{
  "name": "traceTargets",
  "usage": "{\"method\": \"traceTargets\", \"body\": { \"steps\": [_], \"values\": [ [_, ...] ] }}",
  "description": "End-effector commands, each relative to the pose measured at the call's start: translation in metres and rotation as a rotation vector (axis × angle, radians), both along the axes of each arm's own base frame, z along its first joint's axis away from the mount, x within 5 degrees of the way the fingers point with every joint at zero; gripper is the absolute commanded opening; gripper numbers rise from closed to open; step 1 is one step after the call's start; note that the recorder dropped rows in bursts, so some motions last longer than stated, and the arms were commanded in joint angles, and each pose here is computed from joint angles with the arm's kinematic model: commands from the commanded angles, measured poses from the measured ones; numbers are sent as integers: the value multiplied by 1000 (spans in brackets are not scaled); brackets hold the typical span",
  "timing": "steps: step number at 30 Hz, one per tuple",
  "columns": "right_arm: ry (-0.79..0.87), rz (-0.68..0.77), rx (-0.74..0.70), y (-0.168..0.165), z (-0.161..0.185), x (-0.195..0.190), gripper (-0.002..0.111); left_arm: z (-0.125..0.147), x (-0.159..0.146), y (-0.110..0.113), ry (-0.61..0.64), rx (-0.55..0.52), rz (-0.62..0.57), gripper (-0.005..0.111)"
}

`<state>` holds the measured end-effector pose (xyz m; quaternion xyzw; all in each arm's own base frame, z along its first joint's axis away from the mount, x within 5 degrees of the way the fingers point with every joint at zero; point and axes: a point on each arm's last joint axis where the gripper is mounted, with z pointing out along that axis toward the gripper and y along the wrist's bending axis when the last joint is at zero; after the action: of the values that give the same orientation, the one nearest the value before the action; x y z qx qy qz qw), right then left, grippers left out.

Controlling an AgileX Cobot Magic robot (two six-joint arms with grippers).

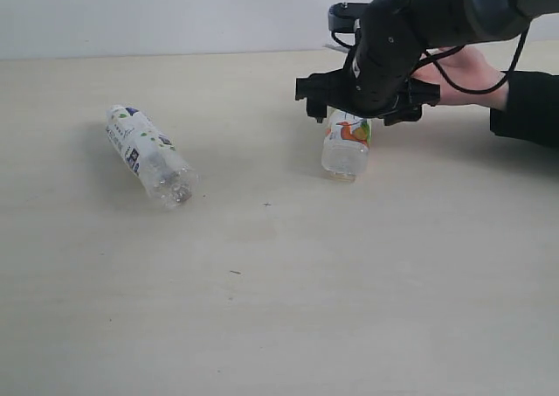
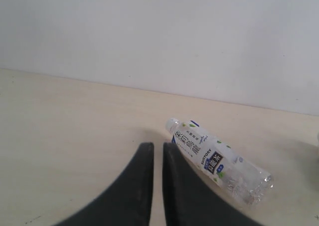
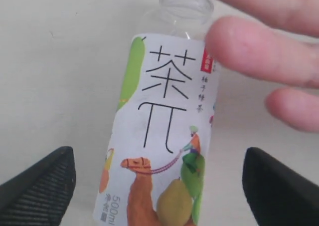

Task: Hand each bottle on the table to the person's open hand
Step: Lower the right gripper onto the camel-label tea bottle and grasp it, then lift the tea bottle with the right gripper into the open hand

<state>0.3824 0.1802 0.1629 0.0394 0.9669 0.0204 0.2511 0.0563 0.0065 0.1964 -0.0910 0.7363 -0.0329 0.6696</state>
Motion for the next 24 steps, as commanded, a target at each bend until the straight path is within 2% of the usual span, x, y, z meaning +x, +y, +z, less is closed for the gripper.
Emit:
{"method": "traceTargets", "body": {
  "steps": [1, 14, 17, 24],
  "values": [
    [-27, 8, 14, 4, -5, 4, 86, 0, 0, 0, -6, 1, -7, 10],
    [-3, 11, 6, 7, -34, 9, 83, 0, 0, 0, -6, 1, -7, 10],
    [0, 10, 5, 7, -36, 9, 73, 0, 0, 0, -6, 1, -7, 10],
    [2, 8, 9, 7, -36, 9, 41, 0, 0, 0, -6, 1, -7, 10]
  ]
}}
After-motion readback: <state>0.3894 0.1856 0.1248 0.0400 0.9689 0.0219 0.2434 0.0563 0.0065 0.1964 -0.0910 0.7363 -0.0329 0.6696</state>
